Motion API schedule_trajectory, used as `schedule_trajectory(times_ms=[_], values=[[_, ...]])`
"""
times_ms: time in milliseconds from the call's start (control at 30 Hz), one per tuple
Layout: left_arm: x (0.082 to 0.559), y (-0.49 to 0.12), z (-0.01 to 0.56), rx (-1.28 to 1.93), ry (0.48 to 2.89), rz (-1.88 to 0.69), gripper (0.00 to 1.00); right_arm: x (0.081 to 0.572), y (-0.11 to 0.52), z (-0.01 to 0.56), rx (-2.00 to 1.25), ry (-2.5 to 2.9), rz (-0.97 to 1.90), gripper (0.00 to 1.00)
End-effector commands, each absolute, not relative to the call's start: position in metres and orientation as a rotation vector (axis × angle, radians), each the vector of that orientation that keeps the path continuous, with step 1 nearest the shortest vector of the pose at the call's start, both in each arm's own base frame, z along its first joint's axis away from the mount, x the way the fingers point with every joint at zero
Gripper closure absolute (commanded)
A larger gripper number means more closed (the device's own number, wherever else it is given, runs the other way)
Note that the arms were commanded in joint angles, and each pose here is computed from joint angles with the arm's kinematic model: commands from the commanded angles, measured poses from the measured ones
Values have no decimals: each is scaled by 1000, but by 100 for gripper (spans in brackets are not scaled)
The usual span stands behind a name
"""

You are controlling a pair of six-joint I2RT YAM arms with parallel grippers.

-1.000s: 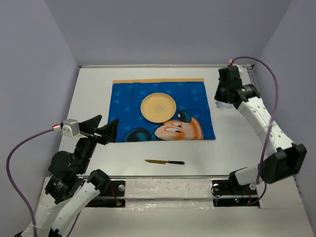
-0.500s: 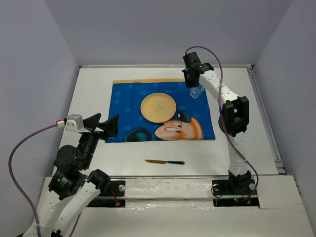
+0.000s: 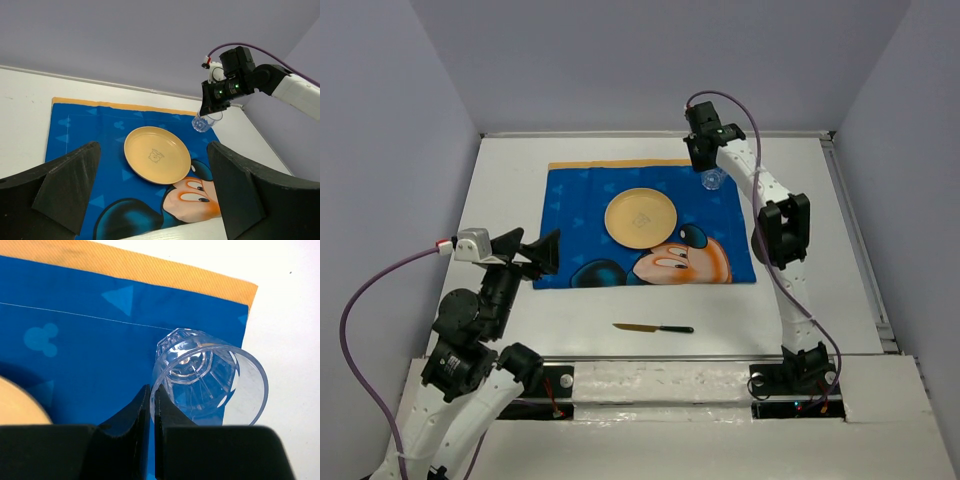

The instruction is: Set the dinner table for one person

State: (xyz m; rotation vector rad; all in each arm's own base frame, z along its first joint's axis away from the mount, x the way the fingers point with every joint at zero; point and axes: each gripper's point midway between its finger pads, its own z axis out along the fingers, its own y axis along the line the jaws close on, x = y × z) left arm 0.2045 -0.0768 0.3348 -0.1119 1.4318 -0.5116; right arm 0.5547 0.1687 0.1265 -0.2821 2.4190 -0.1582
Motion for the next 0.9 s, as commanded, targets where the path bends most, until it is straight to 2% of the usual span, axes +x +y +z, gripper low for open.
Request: schedule_trajectory(times_ms=[0,233,300,400,433,700,867], values=[[209,-77,344,-116,1396,-512,1,563,162,137,-279,2390,-157,100],[209,-77,343,-114,1398,-510,1,561,160,124,-284,2414,-175,100],[209,-77,343,-115,1399,-510,1,563,155,123,-271,2410,-210,88],[210,-78,343,-114,1402,-509,1,565,154,128,-228,2395,-215,56],[210,-77,343,-115,1400,-508,1,565,154,131,-234,2391,-212,54],[211,-75,343,-124,1399,-501,1,564,159,162,-224,2346,-122,51],[213,-74,342,-131,1401,-493,1,544,182,217,-252,2265,73,49]])
